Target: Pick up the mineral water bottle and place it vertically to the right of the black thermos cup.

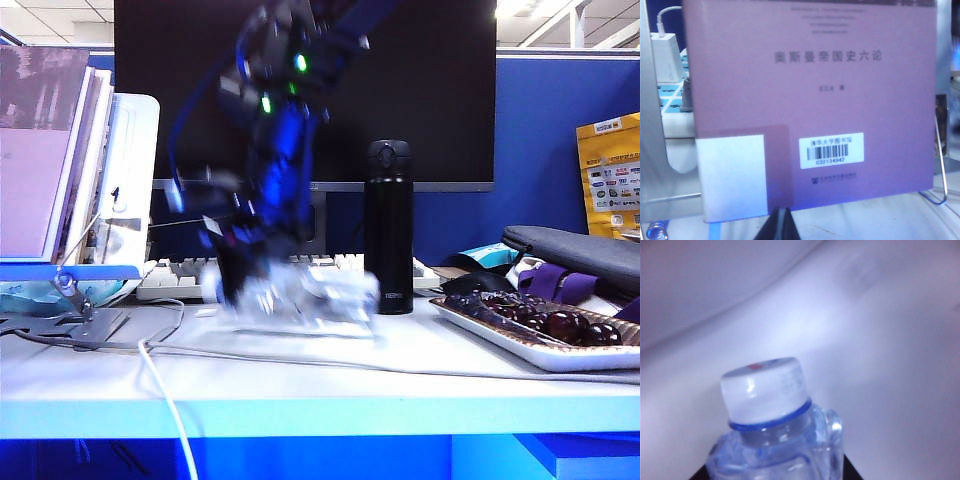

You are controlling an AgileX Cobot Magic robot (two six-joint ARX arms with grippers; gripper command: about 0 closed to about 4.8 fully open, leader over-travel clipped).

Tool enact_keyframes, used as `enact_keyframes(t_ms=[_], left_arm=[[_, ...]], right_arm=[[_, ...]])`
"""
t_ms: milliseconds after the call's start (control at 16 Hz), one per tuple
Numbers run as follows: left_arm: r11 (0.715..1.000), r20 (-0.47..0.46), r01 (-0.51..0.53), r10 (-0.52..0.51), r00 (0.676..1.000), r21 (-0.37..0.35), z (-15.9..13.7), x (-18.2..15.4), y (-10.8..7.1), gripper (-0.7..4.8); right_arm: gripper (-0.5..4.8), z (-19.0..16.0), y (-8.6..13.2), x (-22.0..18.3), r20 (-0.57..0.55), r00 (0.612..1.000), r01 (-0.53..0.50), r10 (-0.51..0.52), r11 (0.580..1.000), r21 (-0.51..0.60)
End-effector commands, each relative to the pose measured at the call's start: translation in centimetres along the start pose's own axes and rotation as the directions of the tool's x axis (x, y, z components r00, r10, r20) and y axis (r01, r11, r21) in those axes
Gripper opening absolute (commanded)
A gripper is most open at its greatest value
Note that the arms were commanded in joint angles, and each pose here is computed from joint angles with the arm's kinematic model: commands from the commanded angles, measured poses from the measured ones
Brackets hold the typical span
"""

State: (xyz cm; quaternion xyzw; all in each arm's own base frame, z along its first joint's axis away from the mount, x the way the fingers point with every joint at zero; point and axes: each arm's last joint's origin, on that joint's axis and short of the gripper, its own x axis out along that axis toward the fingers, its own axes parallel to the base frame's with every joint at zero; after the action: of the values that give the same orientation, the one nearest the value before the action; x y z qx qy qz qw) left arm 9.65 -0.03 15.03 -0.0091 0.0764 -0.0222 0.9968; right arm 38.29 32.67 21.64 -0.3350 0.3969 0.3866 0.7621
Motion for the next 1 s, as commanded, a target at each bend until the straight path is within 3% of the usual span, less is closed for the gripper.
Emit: enact_keyframes(t_ms=[62, 499, 624, 749, 999], left_arm=[[1.000, -0.007, 0.005, -0.004, 1.000, 0.004, -0.1, 0.0, 0.0, -0.04], [1.000, -0.007, 0.005, -0.004, 1.000, 0.004, -0.1, 0.0, 0.0, -0.04], [1.000, -0.007, 0.005, -0.004, 1.000, 0.004, -0.1, 0.0, 0.0, -0.04], [1.000, -0.007, 0.005, -0.005, 1.000, 0.004, -0.1, 0.0, 0.0, -0.04], [1.000, -0.007, 0.005, -0.005, 1.000, 0.004, -0.1, 0.0, 0.0, -0.04]], right_arm=[[2.37, 2.6, -1.6, -3.8, 0.164, 0.984, 0.057, -0.070, 0.995, 0.080], [2.37, 3.8, -6.1, -9.9, 0.305, 0.933, 0.095, -0.189, 0.949, 0.300], [2.37, 4.0, -7.3, -14.1, 0.361, 0.900, 0.123, -0.243, 0.939, 0.322], [2.37, 3.7, -8.0, -20.1, 0.449, 0.838, 0.155, -0.311, 0.924, 0.350], [2.37, 2.3, -7.3, -31.3, 0.604, 0.679, 0.205, -0.418, 0.897, 0.391]])
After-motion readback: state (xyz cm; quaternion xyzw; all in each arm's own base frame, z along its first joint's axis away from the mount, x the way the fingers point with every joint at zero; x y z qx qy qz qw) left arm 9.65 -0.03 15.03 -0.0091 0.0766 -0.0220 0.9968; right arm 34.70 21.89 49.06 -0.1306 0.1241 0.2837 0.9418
